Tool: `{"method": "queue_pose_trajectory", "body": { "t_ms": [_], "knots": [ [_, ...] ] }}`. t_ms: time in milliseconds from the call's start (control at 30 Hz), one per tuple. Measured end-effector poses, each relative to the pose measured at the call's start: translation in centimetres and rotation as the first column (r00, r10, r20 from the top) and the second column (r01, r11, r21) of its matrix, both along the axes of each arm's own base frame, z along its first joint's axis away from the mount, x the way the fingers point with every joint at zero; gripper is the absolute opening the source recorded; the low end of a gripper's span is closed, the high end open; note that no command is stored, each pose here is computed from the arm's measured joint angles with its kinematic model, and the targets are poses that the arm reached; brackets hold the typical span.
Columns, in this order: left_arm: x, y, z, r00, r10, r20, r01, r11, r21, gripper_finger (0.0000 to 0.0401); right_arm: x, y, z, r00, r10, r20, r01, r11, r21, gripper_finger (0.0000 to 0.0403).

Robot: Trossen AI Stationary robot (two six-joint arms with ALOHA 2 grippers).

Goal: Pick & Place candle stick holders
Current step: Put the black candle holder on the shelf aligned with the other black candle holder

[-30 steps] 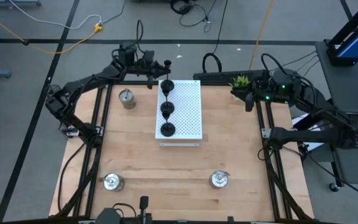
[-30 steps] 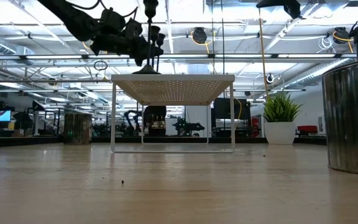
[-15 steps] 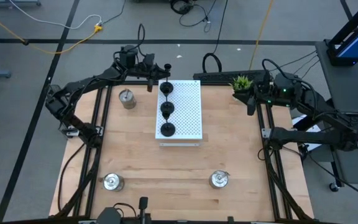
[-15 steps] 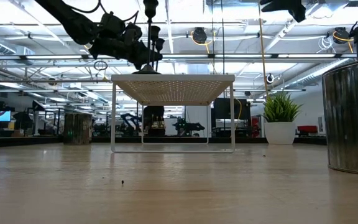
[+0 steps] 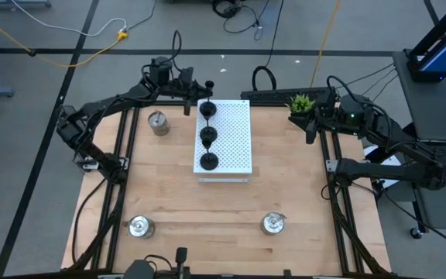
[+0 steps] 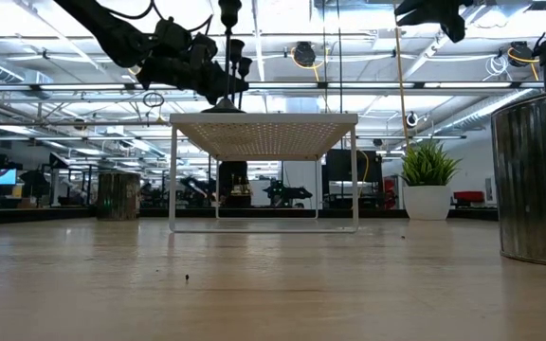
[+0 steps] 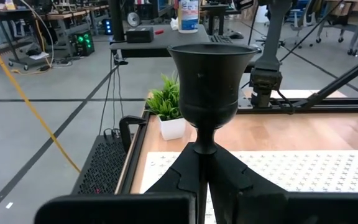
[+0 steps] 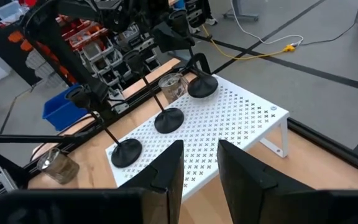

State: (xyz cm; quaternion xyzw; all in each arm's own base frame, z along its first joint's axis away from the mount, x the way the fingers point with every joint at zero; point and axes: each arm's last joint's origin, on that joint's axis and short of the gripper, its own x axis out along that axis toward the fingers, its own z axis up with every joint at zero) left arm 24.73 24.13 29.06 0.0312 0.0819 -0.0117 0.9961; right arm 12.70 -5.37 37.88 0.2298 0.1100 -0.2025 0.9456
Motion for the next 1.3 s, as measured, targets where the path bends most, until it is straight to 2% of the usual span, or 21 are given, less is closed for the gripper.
{"method": "queue_pose_trajectory", "body": {
  "t_ms": [200,533,1300],
  "knots": [
    [0.0,0.0,-0.1,1.0,0.0,0.005,0.0,1.0,0.011,0.0013,0.0,0.0,0.1,1.0,-0.001,0.012,0.001,1.0,-0.003,0.0089],
    [-1.3,0.1,-2.1,0.992,0.049,0.118,-0.048,0.999,-0.011,0.0013,0.0,0.0,0.1,1.0,-0.001,0.016,0.001,1.0,-0.004,0.0089],
    [-1.2,-0.2,-3.0,0.997,0.052,0.058,-0.05,0.998,-0.04,0.0026,0.0,0.0,0.2,1.0,-0.003,0.022,0.003,1.0,-0.008,0.0089]
  ]
}}
